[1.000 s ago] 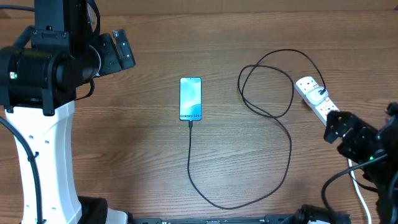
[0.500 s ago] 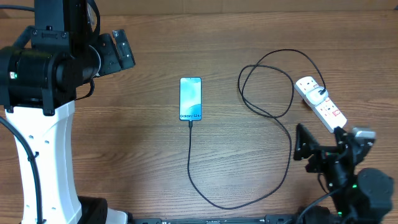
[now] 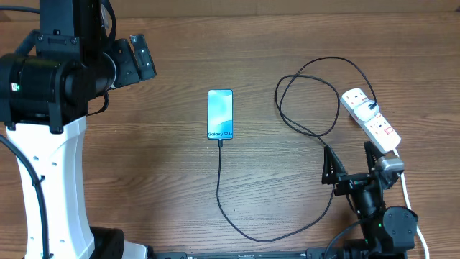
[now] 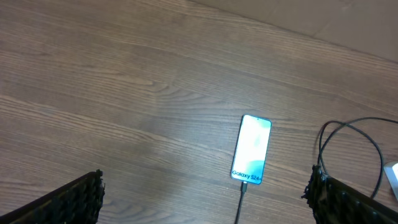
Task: Plug charger to phone and switch on socket
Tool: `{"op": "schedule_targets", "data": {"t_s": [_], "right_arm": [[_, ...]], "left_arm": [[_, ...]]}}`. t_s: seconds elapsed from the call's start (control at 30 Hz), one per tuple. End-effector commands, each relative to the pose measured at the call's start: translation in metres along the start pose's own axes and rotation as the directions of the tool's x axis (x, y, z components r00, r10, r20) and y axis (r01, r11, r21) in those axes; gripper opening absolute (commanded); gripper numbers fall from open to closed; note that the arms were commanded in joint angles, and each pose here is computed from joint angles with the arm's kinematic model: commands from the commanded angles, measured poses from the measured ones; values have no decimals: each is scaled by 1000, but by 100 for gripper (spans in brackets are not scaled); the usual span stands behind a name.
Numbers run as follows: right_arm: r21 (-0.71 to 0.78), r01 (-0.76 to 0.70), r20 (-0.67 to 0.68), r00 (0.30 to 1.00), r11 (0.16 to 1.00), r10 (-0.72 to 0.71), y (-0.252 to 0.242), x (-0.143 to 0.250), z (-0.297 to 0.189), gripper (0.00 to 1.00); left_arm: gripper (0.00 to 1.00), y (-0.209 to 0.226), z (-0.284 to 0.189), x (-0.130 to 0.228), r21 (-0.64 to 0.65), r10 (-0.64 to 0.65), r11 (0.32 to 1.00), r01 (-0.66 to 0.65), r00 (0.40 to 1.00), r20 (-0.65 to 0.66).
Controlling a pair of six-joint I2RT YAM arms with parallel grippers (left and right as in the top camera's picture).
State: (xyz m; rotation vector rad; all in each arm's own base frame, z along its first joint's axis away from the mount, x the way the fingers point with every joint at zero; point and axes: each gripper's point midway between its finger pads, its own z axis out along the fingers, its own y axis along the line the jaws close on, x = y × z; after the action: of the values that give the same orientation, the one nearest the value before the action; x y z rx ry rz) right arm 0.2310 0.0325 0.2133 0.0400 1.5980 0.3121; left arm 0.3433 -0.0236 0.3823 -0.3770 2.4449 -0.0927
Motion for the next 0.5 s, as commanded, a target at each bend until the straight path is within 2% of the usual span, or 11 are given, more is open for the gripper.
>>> {"op": "schedule_targets", "data": {"t_s": [0.0,0.3,0.47], "right_arm": [[-2,10,31,999,1000,-10,-2,4,3,100],[-3,19,115,993,1000,-18,-7,11,11,100],[2,38,92,995,999,-38,-9,19,13,100]], "left_arm": [[100,2,0,-2,-9,-12,1000,12,1000,9],[100,2,0,-2,-9,-12,1000,12,1000,9],[100,2,0,-2,-9,-12,1000,12,1000,9]]}}
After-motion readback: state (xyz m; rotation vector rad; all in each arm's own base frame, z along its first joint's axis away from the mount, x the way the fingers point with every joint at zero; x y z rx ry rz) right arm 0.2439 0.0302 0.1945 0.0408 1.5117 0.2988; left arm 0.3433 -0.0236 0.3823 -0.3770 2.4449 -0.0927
